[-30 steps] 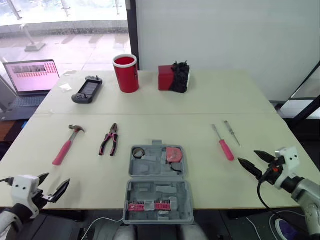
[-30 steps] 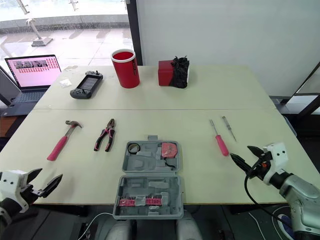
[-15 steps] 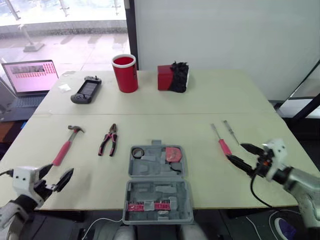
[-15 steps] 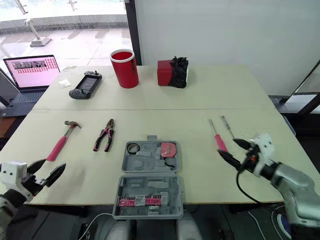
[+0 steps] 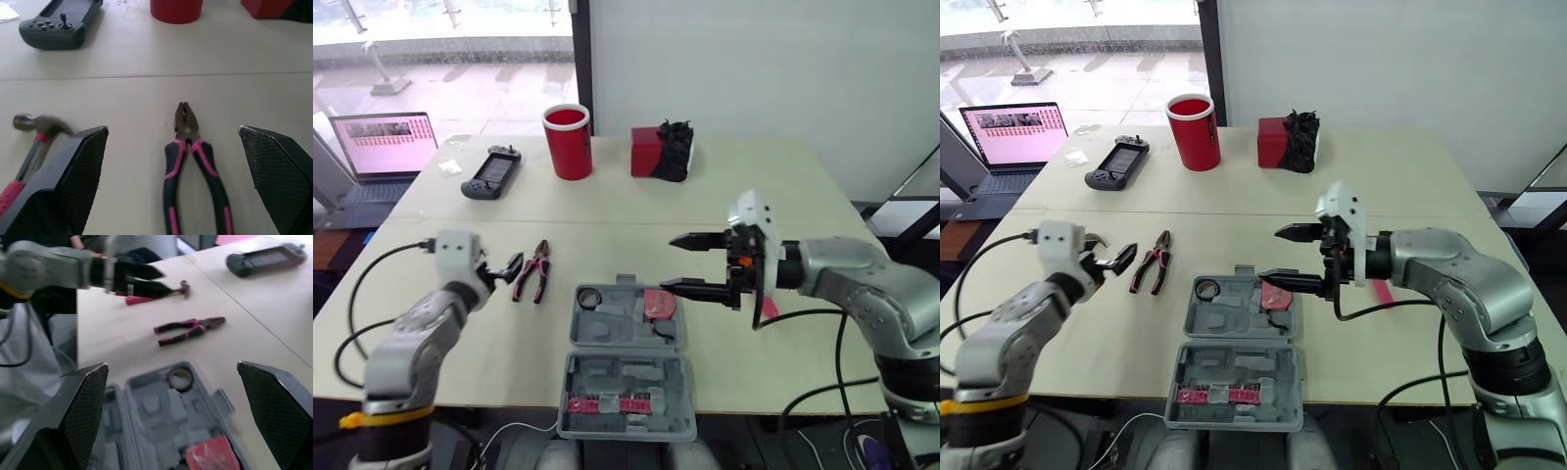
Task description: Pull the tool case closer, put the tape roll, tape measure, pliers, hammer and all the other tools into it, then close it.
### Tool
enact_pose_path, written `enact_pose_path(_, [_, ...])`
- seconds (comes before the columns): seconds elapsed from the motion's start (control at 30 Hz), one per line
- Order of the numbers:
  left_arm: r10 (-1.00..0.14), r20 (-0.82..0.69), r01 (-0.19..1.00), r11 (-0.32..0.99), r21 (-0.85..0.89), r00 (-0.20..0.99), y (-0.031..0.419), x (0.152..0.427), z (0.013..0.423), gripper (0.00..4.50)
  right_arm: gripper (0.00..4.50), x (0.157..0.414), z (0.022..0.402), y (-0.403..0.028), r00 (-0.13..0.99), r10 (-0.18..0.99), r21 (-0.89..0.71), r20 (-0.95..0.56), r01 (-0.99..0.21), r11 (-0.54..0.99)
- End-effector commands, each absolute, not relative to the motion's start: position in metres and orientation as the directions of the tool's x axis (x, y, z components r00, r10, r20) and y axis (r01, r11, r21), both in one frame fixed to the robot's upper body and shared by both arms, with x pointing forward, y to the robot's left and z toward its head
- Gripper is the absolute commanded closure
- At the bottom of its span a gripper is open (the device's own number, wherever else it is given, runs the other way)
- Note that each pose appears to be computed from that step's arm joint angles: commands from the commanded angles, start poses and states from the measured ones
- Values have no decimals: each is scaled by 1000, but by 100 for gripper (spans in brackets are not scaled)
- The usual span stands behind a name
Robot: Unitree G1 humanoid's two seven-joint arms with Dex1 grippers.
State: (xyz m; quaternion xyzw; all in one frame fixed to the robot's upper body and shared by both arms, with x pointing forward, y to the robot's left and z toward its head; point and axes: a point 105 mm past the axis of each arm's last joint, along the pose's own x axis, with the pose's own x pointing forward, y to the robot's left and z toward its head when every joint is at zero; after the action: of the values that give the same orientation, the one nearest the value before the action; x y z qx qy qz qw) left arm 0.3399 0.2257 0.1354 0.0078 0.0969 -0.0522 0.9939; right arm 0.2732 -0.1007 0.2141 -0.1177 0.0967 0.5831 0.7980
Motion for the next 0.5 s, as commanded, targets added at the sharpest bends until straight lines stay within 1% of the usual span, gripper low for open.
enact_pose_path(0.03, [-99,-246,107,994,18,964,218,348,133,0,6,270,208,-101,299,878,-85,-374,-954,288])
enact_pose_path(0.07, [-91,-255,94,996,0,963,218,352,132,0,6,270,207,-100,297,877,-85,-377,-954,287])
enact_pose_path(0.17, [-54,-288,63,998,25,956,221,362,128,0,6,273,206,-99,307,870,-94,-385,-951,294])
enact_pose_path(0.23, [-15,-312,16,1000,1,950,224,374,121,0,6,278,202,-100,333,856,-119,-395,-943,311])
enact_pose_path(0.3, [-47,-333,44,999,-15,942,218,380,112,0,6,286,197,-105,379,826,-160,-417,-925,344])
enact_pose_path(0.33, [-64,-331,51,998,-48,941,216,382,108,0,6,288,194,-108,384,820,-156,-425,-923,352])
enact_pose_path(0.4, [-56,-353,47,998,-36,934,217,384,96,0,6,289,188,-115,389,805,-158,-447,-921,357])
enact_pose_path(0.5, [-91,-348,77,996,-54,933,207,390,92,0,6,290,188,-121,398,798,-172,-452,-917,360])
